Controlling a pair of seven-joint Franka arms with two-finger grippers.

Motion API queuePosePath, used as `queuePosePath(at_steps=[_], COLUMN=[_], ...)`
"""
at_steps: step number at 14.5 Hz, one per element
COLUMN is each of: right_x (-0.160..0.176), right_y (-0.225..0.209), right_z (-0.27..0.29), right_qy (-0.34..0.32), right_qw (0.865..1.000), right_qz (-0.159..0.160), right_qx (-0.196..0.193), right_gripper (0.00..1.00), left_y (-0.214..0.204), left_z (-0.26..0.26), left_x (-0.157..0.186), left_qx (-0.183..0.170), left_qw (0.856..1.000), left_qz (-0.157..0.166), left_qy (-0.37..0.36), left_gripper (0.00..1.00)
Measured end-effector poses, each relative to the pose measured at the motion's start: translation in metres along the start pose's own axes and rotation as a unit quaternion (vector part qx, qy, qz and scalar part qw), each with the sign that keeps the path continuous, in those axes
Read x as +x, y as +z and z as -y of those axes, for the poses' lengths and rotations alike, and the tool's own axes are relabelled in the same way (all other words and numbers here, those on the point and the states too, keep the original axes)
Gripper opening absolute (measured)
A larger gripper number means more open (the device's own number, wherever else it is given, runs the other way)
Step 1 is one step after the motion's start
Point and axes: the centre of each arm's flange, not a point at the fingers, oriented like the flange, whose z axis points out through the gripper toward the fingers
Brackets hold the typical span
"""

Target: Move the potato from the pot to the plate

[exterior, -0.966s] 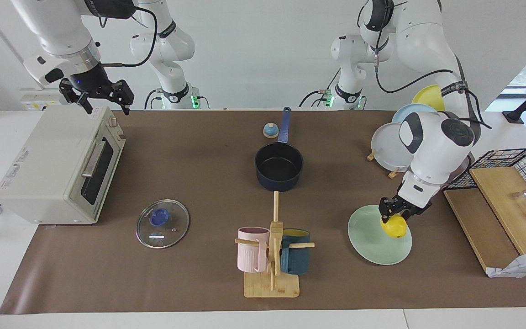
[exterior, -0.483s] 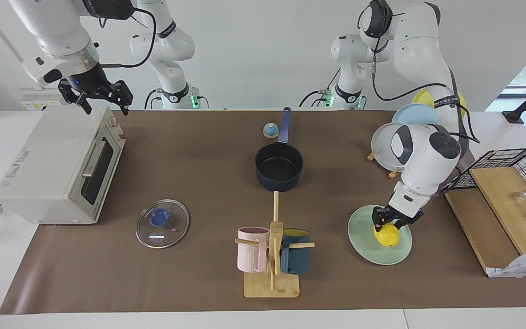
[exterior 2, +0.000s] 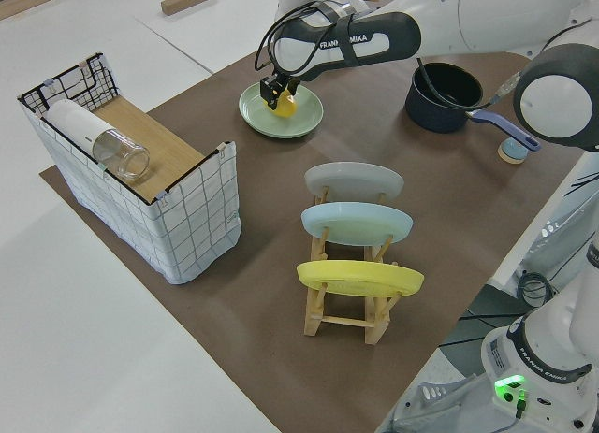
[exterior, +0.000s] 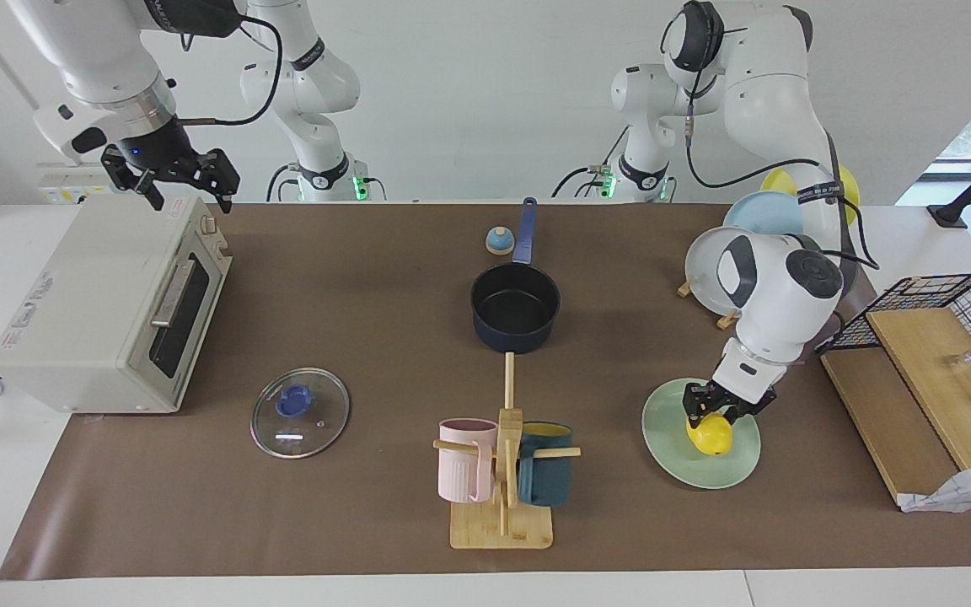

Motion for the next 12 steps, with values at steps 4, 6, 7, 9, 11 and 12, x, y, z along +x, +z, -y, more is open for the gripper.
queuePosePath(at_steps=[4,6,7,9,11,12], right_x=[0.000,0.000,0.000,0.000,0.000,0.000], right_y=[0.000,0.001,0.001,0.001,0.001,0.000], right_z=[0.001,0.001,0.001,0.001,0.002,0.004], right_qy=[-0.001,-0.001,-0.001,-0.001,-0.002,-0.003], right_qw=[1.000,1.000,1.000,1.000,1.000,1.000], right_qz=[0.000,0.001,0.001,0.001,0.001,0.001], right_qx=[0.000,0.000,0.000,0.000,0.000,0.000], right_gripper=[1.00,1.00,1.00,1.00,1.00,1.00], left_y=[0.002,0.001,0.001,-0.001,-0.011,-0.020], left_z=[0.001,0.001,0.001,0.001,0.000,0.000], left_x=[-0.001,-0.001,-0.001,0.000,0.001,0.001], left_qx=[0.000,0.000,0.000,0.000,0.000,0.001], left_qw=[1.000,1.000,1.000,1.000,1.000,1.000], left_qz=[0.001,0.001,0.001,-0.001,-0.004,-0.001], left_qy=[0.002,0.002,0.003,0.003,0.003,0.004], left_gripper=[0.97,1.00,1.00,1.00,1.00,1.00])
